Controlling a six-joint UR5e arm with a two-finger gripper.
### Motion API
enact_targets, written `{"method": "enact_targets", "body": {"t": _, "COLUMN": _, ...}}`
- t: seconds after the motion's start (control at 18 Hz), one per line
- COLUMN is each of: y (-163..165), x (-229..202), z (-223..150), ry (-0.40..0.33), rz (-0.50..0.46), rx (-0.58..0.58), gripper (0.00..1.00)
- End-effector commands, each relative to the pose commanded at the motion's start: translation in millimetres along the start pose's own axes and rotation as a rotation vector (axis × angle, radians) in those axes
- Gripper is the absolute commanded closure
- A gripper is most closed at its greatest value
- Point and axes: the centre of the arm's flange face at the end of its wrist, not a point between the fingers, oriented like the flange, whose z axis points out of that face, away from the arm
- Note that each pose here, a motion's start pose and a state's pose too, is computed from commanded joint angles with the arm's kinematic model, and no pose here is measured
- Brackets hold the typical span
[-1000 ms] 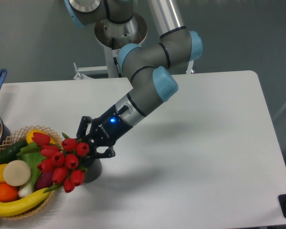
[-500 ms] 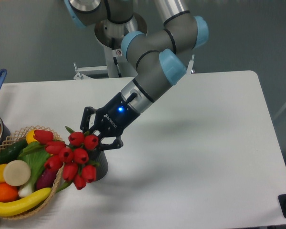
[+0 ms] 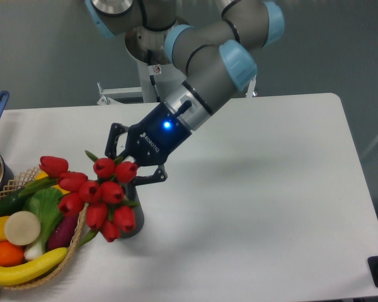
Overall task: Pick up the flowers from the vase
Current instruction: 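Lift the gripped tulips up out of the black vase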
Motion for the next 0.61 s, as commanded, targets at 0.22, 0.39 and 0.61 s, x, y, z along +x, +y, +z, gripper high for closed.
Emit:
{"method": "enact_targets", "body": {"t": 0.22, "y": -26, "x": -9, "z": -36, "ry": -0.032, "rz": -0.066, "rx": 0.059, "gripper": 0.97}}
{"method": "enact_targets", "body": {"t": 0.39, "y": -42, "x": -15, "z": -58, "ry": -0.061, "rz": -0.04, "rx": 0.084, "gripper": 0.97}}
{"method": "enact_targets", "body": {"t": 0.61, "y": -63, "x": -16, "z": -72, "ry": -0.085, "rz": 0.001, "rx": 0.098, "gripper": 0.97}}
